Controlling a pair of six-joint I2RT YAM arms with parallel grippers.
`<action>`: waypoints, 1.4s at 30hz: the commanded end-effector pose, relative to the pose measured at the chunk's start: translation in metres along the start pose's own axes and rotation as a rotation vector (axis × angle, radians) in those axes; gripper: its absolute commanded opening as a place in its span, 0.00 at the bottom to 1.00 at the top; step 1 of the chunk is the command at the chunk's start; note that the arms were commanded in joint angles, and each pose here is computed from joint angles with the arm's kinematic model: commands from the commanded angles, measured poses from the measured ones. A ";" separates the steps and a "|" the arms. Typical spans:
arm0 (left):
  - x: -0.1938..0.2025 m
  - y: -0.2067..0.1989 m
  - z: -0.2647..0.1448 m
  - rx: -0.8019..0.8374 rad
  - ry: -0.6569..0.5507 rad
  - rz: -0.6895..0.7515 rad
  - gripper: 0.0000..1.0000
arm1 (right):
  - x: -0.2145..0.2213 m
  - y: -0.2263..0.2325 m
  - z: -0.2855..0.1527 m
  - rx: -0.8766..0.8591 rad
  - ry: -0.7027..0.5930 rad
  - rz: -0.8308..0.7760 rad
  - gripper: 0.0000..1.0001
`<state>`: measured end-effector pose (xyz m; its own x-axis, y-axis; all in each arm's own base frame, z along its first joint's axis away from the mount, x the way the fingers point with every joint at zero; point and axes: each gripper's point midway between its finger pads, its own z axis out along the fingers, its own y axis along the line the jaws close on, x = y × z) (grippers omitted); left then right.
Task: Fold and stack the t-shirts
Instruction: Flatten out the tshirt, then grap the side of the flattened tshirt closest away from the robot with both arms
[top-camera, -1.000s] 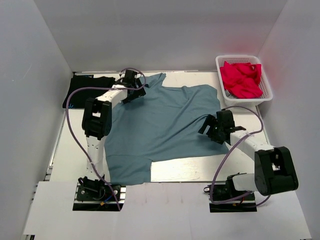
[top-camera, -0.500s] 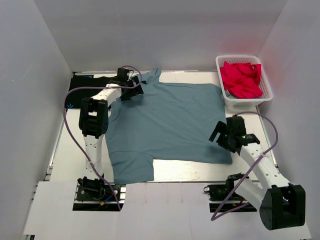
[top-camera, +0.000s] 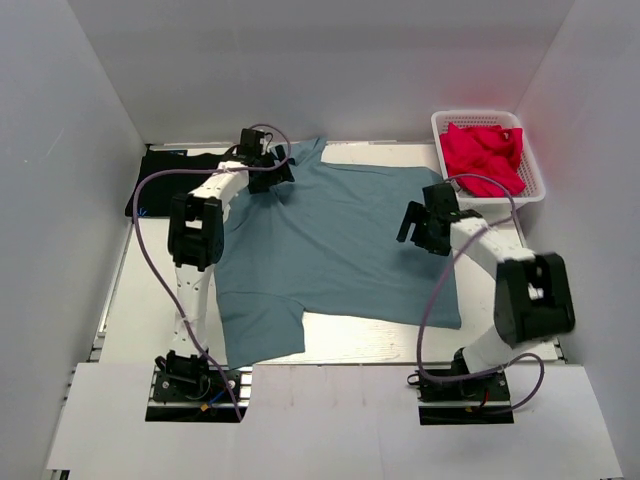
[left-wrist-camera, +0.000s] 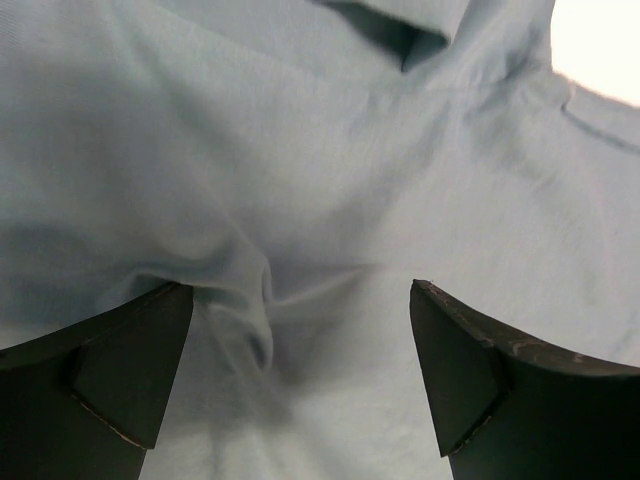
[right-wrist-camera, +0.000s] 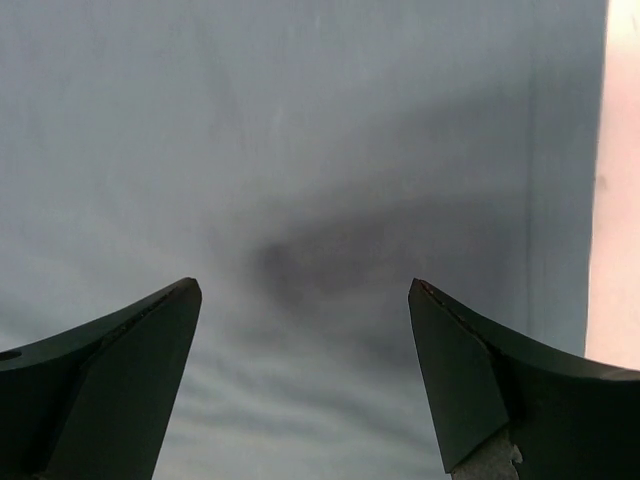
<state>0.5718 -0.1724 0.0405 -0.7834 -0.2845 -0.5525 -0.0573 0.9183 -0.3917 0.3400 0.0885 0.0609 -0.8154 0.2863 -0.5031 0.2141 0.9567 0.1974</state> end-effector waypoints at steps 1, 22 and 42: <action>0.027 0.018 0.021 -0.053 0.103 -0.037 1.00 | -0.038 0.009 0.019 0.032 -0.070 0.010 0.90; -0.055 0.043 0.017 -0.048 -0.064 -0.143 1.00 | -0.137 0.032 0.107 0.131 -0.079 0.054 0.90; 0.171 0.050 -0.206 -0.189 0.162 -0.170 1.00 | -0.035 0.050 -0.042 -0.241 -0.199 0.053 0.90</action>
<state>0.3541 -0.1252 0.0939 -0.8453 -0.3529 -0.4012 -0.2147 0.9119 -0.3499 0.3609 0.1182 0.1192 -0.7043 0.3337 -0.6266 0.1236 0.9268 0.3547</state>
